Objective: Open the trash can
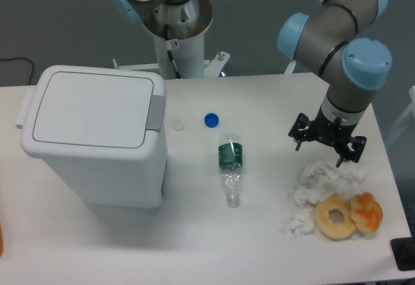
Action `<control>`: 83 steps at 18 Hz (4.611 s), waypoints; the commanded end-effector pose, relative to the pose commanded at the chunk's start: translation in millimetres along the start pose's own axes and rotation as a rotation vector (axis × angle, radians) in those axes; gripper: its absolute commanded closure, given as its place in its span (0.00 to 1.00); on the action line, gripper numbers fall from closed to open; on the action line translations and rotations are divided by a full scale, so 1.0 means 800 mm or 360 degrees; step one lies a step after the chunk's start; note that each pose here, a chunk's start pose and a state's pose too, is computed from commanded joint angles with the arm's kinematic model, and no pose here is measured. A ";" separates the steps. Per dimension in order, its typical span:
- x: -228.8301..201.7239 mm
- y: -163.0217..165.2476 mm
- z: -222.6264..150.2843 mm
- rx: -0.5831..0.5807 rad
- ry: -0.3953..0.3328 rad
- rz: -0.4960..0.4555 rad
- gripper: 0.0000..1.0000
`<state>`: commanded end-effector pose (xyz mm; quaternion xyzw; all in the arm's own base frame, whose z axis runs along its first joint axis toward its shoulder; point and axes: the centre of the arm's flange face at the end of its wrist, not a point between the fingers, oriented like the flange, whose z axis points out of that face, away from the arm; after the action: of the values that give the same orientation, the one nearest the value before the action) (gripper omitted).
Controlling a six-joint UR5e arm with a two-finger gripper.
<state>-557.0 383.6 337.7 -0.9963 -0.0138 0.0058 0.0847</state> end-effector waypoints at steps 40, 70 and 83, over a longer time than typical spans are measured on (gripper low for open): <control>0.317 -0.101 -0.189 0.0729 0.0469 -0.0527 0.88; 0.327 -0.101 -0.172 0.0695 0.0491 -0.0515 0.88; 0.323 -0.103 -0.174 0.0697 0.0485 -0.0513 0.88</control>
<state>-298.6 448.7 486.3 -0.9287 -0.1573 -0.1542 0.2984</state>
